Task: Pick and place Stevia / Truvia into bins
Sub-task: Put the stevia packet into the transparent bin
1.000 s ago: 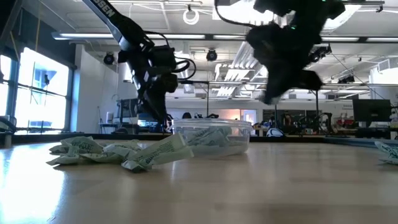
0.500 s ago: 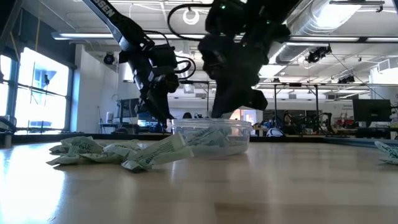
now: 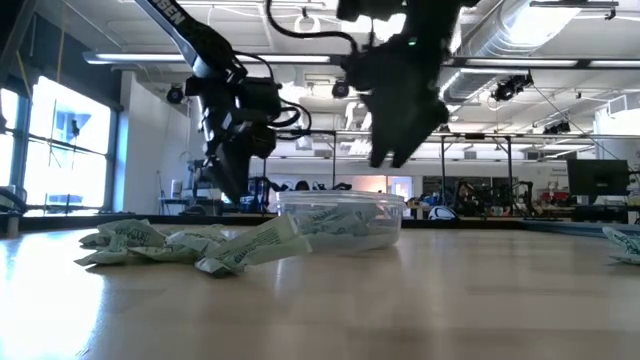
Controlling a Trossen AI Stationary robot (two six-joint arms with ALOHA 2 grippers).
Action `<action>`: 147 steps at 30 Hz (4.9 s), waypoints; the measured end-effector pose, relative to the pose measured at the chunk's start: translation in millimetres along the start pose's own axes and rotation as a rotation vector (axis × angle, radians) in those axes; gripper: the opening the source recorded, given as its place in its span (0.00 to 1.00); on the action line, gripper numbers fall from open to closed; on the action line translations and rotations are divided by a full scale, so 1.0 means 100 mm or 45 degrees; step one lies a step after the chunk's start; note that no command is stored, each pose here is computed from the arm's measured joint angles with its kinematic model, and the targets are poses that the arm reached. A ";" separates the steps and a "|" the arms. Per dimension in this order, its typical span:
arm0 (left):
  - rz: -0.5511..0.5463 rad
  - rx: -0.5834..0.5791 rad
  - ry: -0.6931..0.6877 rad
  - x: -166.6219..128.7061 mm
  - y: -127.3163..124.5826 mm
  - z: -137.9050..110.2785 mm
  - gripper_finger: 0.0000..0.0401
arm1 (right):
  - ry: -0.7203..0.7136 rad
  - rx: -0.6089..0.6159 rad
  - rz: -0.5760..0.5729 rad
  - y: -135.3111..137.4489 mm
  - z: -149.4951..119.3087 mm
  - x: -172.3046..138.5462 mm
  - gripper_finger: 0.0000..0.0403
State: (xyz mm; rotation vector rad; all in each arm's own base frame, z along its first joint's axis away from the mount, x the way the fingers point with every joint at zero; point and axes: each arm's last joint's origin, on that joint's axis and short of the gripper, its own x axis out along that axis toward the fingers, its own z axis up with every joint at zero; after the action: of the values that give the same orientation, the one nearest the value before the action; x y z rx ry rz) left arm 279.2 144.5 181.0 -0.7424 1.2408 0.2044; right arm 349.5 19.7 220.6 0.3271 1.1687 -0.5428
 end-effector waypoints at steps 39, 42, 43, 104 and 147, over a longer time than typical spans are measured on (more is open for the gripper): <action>0.693 -0.298 0.020 0.71 -0.71 -0.38 0.30 | -0.026 0.234 -0.176 -0.52 -0.89 -0.21 0.71; 0.700 -0.247 0.028 0.70 -0.72 -0.37 0.15 | -0.064 0.234 -0.185 -0.54 -0.88 -0.25 0.69; 0.703 -0.231 0.029 0.69 -0.72 -0.36 0.10 | -0.085 0.238 -0.188 -0.55 -0.88 -0.28 0.68; 0.131 0.087 -0.265 -0.42 -1.56 0.07 0.49 | 0.260 -0.536 0.303 -0.55 -2.10 0.06 0.62; 0.330 0.098 -0.308 -1.34 0.20 0.30 0.49 | -0.162 0.420 0.494 -0.11 -0.33 0.09 0.01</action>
State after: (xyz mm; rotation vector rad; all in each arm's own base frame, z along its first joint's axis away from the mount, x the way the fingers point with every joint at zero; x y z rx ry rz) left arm 246.6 211.1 298.0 -0.4732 1.1040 0.4438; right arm 320.4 24.9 200.2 0.7735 0.8609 -0.4052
